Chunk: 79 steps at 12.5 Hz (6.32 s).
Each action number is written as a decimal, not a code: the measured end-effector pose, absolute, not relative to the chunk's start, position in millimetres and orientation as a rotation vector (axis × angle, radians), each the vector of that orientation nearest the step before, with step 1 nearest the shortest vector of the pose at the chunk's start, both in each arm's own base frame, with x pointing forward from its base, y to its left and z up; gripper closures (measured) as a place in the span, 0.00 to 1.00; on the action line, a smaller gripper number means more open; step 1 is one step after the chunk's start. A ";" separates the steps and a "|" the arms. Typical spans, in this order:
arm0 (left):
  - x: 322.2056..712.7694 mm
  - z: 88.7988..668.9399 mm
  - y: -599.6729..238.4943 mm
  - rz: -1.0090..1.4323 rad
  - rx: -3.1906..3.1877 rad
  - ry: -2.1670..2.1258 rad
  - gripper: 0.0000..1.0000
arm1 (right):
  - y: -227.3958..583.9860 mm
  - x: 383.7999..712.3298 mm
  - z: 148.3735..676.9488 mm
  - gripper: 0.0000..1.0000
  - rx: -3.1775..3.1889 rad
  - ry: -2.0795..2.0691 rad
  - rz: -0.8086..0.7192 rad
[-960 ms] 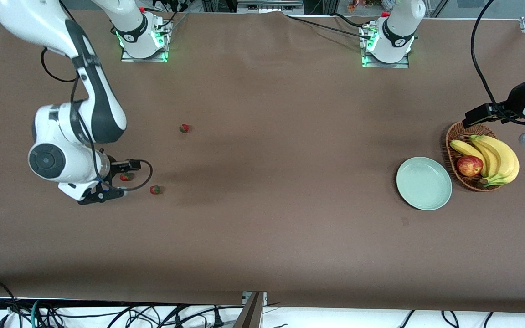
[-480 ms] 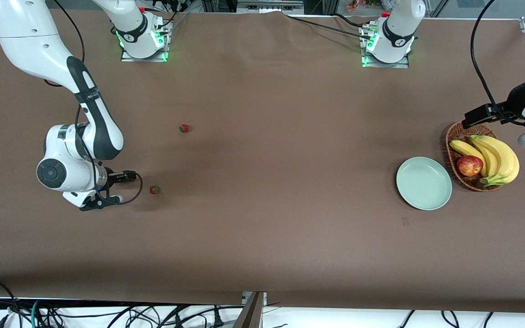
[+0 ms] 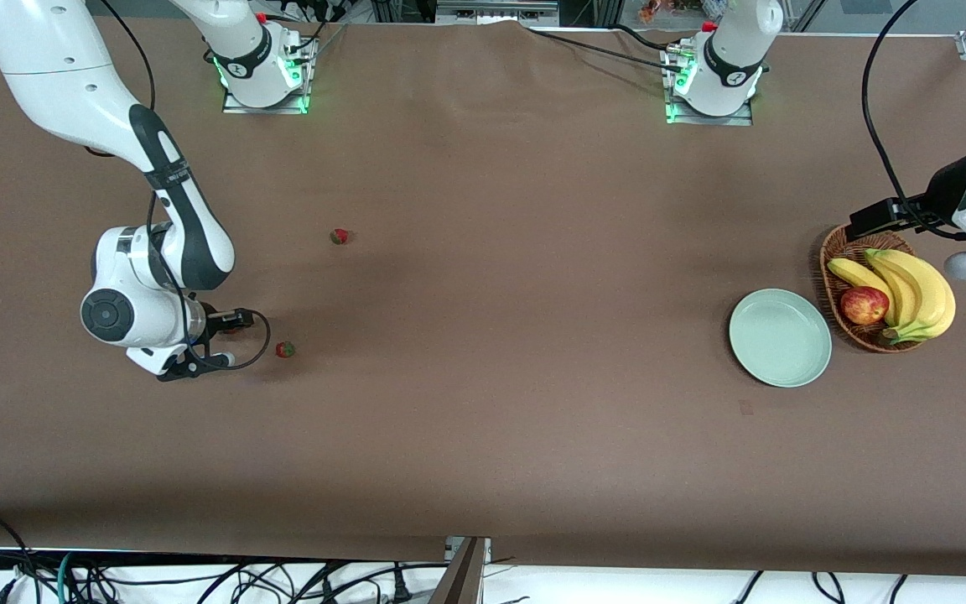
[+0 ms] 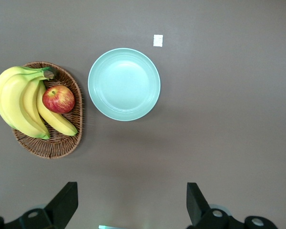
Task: Collect all strawberries into plate
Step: 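Close the right gripper on the strawberry and lift it, then carry the strawberry to mid-table with the right gripper and release it, then grasp the mid-table strawberry with the left gripper while the right grasps another, then drop the strawberry on the plate while the right gripper sets another mid-table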
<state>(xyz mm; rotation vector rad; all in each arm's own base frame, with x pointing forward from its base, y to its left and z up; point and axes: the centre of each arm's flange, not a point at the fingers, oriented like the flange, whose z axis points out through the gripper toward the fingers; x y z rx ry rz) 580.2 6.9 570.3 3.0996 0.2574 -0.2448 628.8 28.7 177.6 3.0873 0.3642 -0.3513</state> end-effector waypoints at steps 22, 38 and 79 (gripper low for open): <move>625.9 464.9 -85.9 -0.341 3.044 0.056 0.00 | 651.3 416.7 211.4 0.63 3.561 -0.503 0.084; 586.1 263.0 -241.9 -0.238 2.989 -0.010 0.00 | 352.6 624.9 298.9 0.05 3.111 0.225 -0.143; 637.4 229.0 6.0 -0.176 3.084 -0.468 0.69 | 644.3 451.1 237.7 0.59 3.603 -1.141 0.001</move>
